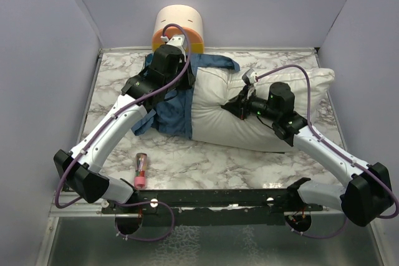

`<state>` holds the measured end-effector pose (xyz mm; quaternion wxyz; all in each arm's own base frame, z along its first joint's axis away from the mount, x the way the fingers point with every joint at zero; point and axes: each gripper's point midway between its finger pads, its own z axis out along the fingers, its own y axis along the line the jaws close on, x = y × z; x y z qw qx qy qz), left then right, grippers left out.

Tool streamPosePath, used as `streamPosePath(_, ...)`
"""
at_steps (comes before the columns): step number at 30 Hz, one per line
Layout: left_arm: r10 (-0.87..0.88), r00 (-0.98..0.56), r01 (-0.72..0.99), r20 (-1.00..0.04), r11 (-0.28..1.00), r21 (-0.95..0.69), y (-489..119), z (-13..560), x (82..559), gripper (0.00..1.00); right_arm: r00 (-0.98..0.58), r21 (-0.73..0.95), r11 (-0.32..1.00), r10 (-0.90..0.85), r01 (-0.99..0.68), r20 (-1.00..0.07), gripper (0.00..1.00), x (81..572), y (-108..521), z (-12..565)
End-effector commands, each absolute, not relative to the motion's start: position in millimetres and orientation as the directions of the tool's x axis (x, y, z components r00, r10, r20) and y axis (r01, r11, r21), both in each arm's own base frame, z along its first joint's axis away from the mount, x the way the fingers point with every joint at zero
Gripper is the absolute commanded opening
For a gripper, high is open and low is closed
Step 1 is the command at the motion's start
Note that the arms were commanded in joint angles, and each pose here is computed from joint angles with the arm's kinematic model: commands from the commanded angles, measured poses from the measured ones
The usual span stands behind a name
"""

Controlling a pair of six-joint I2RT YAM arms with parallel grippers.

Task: Put the pillow into the pillowcase
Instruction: Stuff the pillow into the pillowcase.

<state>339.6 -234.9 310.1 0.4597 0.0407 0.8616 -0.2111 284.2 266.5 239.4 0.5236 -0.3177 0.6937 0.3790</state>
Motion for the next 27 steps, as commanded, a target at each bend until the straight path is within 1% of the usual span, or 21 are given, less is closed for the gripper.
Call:
streamPosePath(1, -0.093, -0.554, 0.263, -0.828, 0.923, -0.280, -229, 315, 341, 0.25, -0.376, 0.281, 0.489, -0.107, -0.826, -0.920, 0.01, 268, 272, 208)
streamPosePath(2, -0.088, -0.555, 0.263, -0.827, 0.925, -0.275, -229, 314, 342, 0.26, -0.376, 0.280, 0.489, -0.107, -0.826, -0.921, 0.01, 268, 272, 208)
streamPosePath(5, -0.085, -0.557, 0.264, -0.826, 0.925, -0.273, -229, 314, 343, 0.36, -0.374, 0.279, 0.490, -0.106, -0.826, -0.921, 0.01, 267, 271, 209)
streamPosePath(6, -0.084, -0.560, 0.267, -0.824, 0.923, -0.276, -231, 312, 343, 0.38, -0.374, 0.279, 0.490, -0.106, -0.826, -0.921, 0.01, 267, 271, 209)
streamPosePath(10, -0.070, -0.581, 0.269, -0.811, 0.924, -0.272, -233, 301, 343, 0.39, -0.376, 0.281, 0.489, -0.107, -0.826, -0.920, 0.01, 266, 271, 209)
streamPosePath(11, -0.064, -0.585, 0.269, -0.809, 0.925, -0.268, -233, 298, 343, 0.38, -0.375, 0.280, 0.489, -0.106, -0.826, -0.921, 0.01, 266, 271, 209)
streamPosePath(13, -0.062, -0.586, 0.269, -0.808, 0.926, -0.267, -234, 295, 344, 0.29, -0.372, 0.278, 0.487, -0.105, -0.828, -0.922, 0.01, 267, 271, 211)
streamPosePath(15, -0.067, -0.580, 0.277, -0.812, 0.921, -0.274, -235, 298, 344, 0.11, -0.368, 0.276, 0.487, -0.104, -0.829, -0.924, 0.01, 267, 271, 212)
streamPosePath(16, -0.073, -0.576, 0.283, -0.814, 0.916, -0.283, -237, 302, 344, 0.04, -0.366, 0.273, 0.488, -0.104, -0.829, -0.925, 0.01, 267, 271, 213)
streamPosePath(17, -0.081, -0.569, 0.293, -0.818, 0.910, -0.294, -239, 309, 343, 0.01, -0.365, 0.273, 0.487, -0.104, -0.829, -0.925, 0.01, 267, 271, 214)
streamPosePath(20, -0.118, -0.545, 0.343, -0.830, 0.872, -0.349, -250, 338, 340, 0.00, -0.357, 0.267, 0.486, -0.100, -0.832, -0.929, 0.01, 269, 272, 219)
streamPosePath(22, -0.157, -0.523, 0.407, -0.838, 0.817, -0.407, -263, 364, 335, 0.00, -0.347, 0.262, 0.488, -0.091, -0.833, -0.934, 0.01, 273, 274, 225)
streamPosePath(27, -0.257, -0.526, 0.570, -0.810, 0.600, -0.561, -302, 421, 313, 0.00, -0.313, 0.242, 0.494, -0.065, -0.835, -0.948, 0.01, 295, 285, 246)
